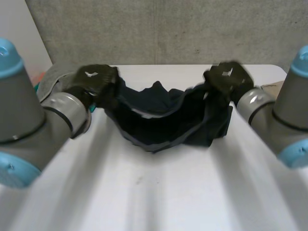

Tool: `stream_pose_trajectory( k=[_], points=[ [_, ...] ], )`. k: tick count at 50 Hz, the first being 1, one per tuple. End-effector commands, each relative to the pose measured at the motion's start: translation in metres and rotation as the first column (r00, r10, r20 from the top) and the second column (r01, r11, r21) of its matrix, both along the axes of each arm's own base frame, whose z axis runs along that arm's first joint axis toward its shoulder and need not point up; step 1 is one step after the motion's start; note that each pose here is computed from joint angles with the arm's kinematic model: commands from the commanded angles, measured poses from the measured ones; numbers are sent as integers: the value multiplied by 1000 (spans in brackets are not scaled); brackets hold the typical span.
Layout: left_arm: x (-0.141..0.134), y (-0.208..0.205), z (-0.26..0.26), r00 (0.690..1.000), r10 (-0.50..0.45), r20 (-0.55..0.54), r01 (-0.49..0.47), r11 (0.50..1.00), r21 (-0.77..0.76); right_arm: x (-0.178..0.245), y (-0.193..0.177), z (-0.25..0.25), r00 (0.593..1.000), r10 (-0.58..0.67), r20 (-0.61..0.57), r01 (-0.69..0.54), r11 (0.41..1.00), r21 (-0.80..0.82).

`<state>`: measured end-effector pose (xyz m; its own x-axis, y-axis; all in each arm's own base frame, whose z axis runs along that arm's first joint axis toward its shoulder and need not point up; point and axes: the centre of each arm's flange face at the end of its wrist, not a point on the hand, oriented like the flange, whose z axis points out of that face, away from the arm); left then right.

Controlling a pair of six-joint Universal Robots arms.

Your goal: Fold the laundry.

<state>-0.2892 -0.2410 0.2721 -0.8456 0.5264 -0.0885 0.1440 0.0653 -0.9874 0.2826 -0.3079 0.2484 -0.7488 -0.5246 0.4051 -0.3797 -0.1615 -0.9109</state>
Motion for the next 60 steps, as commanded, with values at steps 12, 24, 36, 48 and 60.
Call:
stream_pose_trajectory(
  k=[12,24,36,48,60],
  points=[
    [-116,93,-9,959,-165,-232,141,983,-119,-16,-116,32,971,135,196,-4,832,-555],
    [-142,133,-59,913,-358,-193,379,922,79,-64,-134,-34,966,-38,256,114,950,-289],
    [-103,100,-4,943,-284,-174,289,957,8,-100,-81,20,936,-332,112,336,942,-17],
    [-45,-21,-17,989,-42,140,60,990,-126,-70,40,41,969,-194,-153,232,926,297],
    [-31,-73,-102,889,-206,410,220,975,14,-38,87,-48,971,-129,-203,199,905,376]
  ],
)
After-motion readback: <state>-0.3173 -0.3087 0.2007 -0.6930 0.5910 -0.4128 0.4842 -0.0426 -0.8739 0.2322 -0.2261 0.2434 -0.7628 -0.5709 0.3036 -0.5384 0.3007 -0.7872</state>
